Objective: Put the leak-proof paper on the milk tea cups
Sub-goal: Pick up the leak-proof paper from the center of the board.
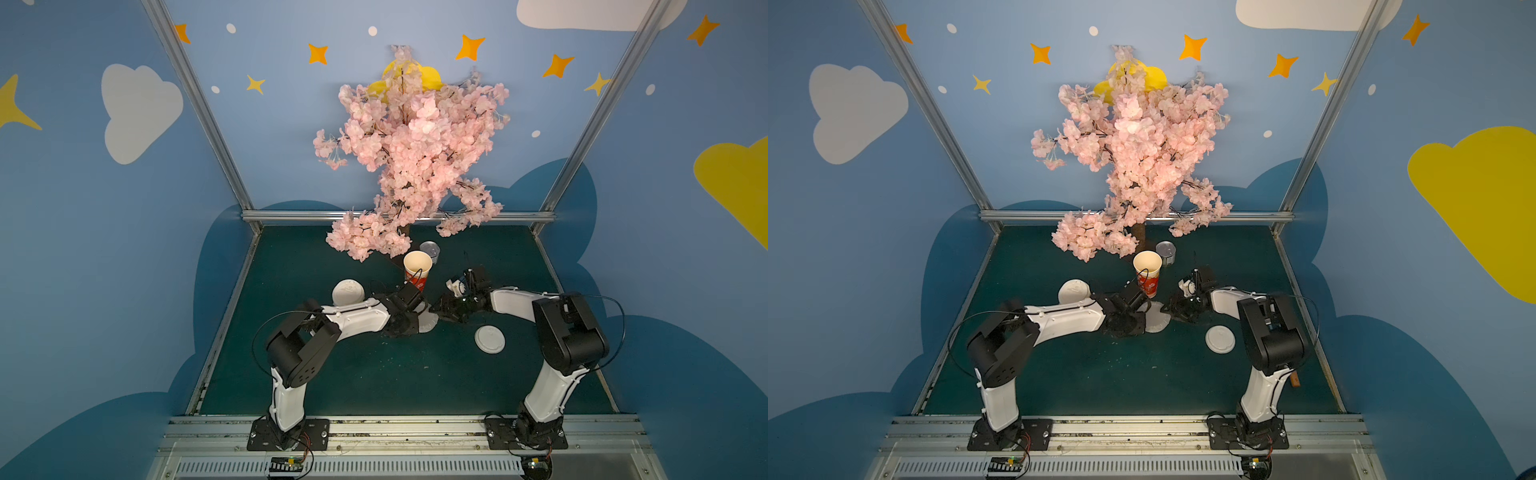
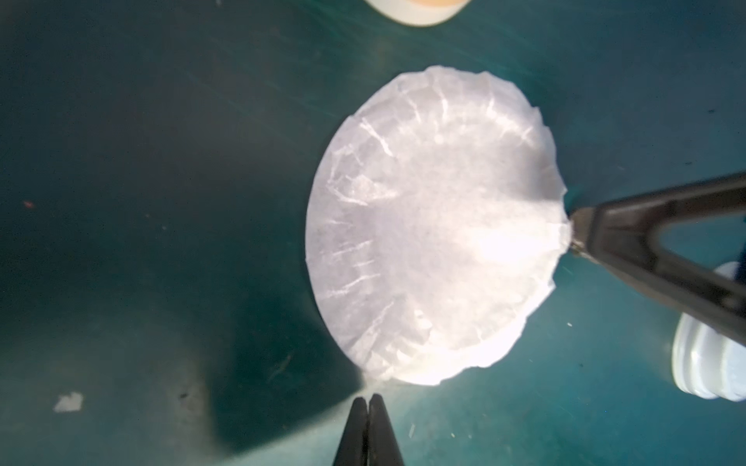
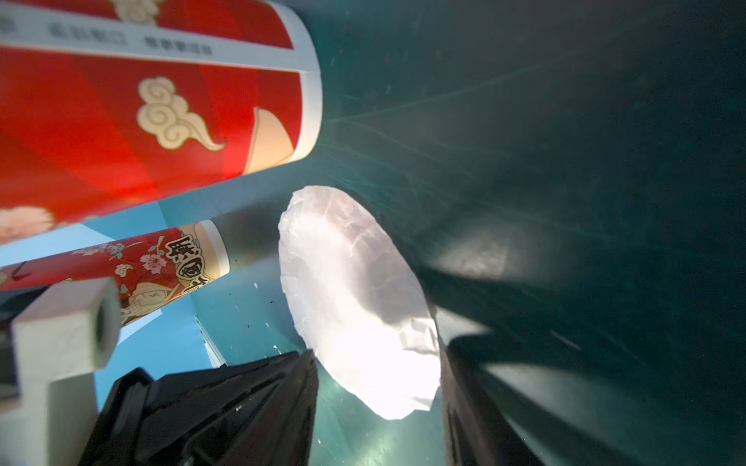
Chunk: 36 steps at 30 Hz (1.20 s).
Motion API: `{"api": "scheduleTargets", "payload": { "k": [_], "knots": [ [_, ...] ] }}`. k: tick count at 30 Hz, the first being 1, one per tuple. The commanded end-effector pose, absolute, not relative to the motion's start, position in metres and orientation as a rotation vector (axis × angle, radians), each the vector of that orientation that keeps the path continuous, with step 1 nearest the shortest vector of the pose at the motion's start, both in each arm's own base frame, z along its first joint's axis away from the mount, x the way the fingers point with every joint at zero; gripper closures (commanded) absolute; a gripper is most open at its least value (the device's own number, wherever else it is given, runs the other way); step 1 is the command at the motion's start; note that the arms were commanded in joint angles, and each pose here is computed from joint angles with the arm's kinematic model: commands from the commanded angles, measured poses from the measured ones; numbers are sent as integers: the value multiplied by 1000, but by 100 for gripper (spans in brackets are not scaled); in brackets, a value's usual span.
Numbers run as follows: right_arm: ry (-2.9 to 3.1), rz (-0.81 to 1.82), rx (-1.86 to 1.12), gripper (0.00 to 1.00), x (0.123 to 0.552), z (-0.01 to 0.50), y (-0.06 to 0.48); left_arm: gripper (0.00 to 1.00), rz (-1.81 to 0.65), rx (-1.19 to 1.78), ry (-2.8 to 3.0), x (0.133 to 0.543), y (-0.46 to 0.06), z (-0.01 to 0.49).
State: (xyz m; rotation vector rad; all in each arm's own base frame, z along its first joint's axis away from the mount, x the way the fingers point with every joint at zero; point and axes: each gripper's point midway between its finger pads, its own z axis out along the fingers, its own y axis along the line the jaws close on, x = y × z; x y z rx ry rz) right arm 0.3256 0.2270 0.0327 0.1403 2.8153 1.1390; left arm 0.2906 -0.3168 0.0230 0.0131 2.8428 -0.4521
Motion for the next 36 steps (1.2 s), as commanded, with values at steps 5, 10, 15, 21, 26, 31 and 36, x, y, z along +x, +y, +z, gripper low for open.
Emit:
{"api": "scheduleTargets", "payload": {
  "k": [5,10,15,21,26,31,36],
  "knots": [
    [2838,1240,173,50,314,21,239,96,-371,14,2886,289,-310,6],
    [2796,1357,198,51,313,26,247,97,-354,12,2912,286,-309,-2],
    [2791,1327,224,50,311,28,243,97,-357,16,2902,286,-308,4],
    [2826,1266,226,50,310,24,236,97,-394,-13,2829,299,-300,35],
    [2832,1241,227,51,310,22,235,97,-446,-47,2767,315,-293,54],
    [2839,1217,223,50,310,22,234,96,-458,-78,2762,330,-291,44],
    [2849,1207,229,49,308,20,235,92,-469,-111,2784,338,-289,27]
  ]
}}
